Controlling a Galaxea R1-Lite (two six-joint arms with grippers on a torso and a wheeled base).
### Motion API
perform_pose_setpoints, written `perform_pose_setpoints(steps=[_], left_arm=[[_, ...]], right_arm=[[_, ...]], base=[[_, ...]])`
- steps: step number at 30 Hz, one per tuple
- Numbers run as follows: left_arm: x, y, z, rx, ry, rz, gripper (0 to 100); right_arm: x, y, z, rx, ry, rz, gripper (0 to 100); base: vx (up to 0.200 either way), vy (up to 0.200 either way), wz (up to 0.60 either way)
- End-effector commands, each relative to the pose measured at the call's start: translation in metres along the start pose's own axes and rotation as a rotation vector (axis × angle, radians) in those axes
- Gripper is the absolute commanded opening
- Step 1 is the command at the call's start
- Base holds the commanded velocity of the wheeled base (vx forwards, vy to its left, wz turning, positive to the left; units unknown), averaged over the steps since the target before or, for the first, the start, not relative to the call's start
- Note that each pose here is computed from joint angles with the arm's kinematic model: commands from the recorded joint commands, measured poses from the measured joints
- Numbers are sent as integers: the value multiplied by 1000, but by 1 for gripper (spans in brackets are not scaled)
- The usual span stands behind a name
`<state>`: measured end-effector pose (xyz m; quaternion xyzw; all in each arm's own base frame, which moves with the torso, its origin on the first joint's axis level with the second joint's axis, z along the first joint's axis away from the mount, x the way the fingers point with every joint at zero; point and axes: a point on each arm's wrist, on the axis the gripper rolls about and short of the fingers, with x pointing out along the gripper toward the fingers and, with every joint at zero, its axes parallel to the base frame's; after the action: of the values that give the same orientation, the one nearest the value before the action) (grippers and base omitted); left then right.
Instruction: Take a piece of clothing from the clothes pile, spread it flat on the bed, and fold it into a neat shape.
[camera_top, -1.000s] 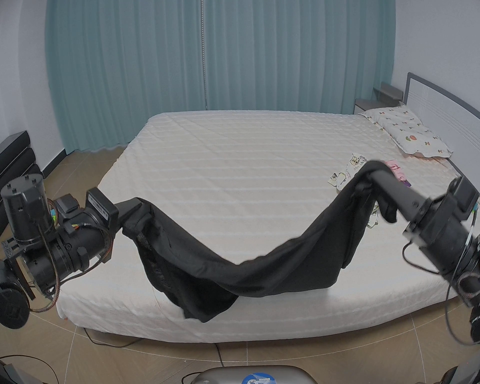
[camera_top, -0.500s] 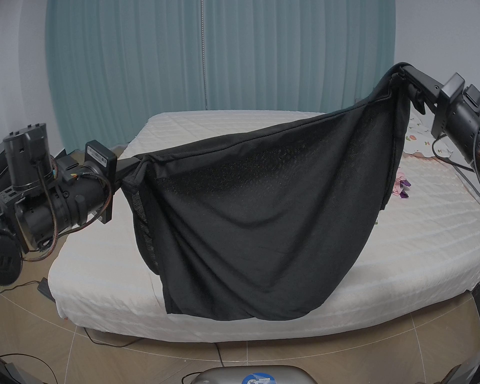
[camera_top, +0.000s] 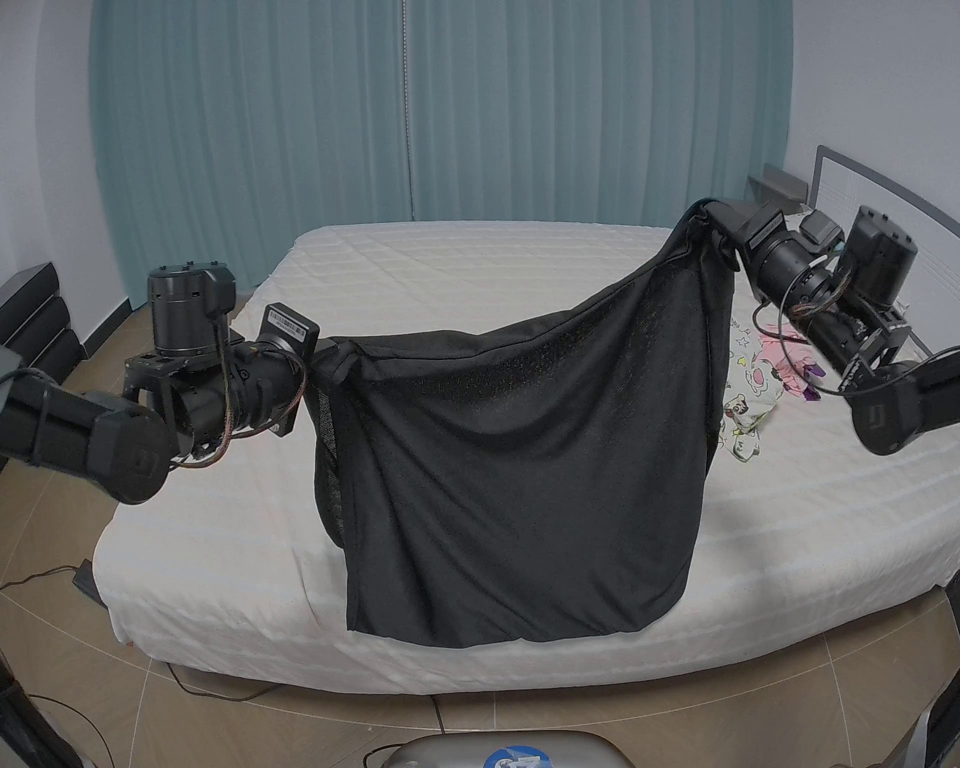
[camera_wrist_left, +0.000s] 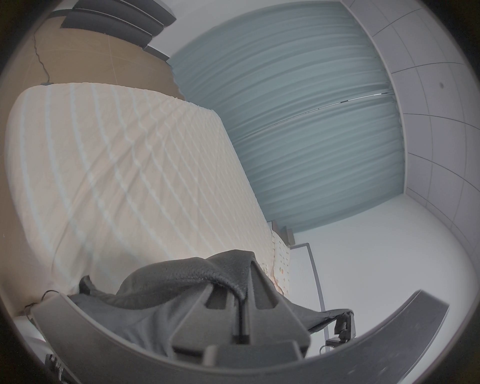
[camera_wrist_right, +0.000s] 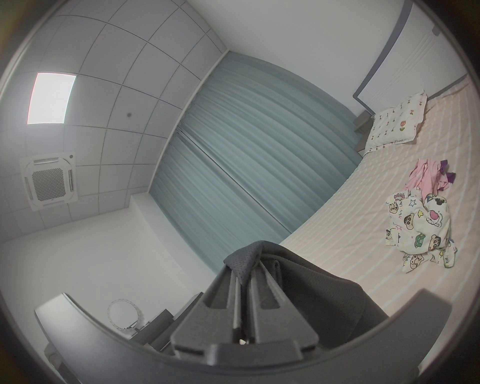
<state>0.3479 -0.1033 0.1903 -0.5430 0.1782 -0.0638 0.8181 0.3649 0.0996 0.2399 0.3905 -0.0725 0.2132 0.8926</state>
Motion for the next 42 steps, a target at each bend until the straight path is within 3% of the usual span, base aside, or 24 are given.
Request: perform_pose_setpoints(steps=[1,6,18,19,20,24,27,33,34,38,39,42], left_arm=[[46,31,6,-9,-15,69,0],[70,45,8,-9,-17,90,0],[101,73,3,2,-4,140,0],[106,76,2,2,-4,140,0],[109,78,2,0,-4,141,100],[119,82,2,1,-9,133,100],[135,89,7,4,-46,134,100],[145,107,19,46,-127,185,100],[144,112,28,78,-145,197,100],[143,115,39,86,-169,196,100],[143,110,57,86,-217,155,100],[145,104,75,103,-256,122,100]], right_arm=[[17,-50,-45,1,71,-77,0],[21,-75,-68,-11,102,-109,0],[21,-112,-101,-62,149,-154,0],[21,-117,-105,-61,155,-162,100],[22,-119,-107,-61,156,-163,100],[25,-129,-117,-56,173,-170,100],[27,-150,-137,-54,204,-213,100],[30,-186,-154,-78,176,-359,100],[28,-196,-155,-84,178,-409,100],[20,-203,-154,-92,202,-445,100],[11,-211,-149,-126,225,-476,100],[-2,-220,-142,-136,251,-508,100]], base=[[200,0,0],[200,0,0],[0,0,0],[0,0,0],[0,0,0],[0,0,0],[0,0,0],[0,0,0],[0,0,0],[0,0,0],[0,0,0],[0,0,0]])
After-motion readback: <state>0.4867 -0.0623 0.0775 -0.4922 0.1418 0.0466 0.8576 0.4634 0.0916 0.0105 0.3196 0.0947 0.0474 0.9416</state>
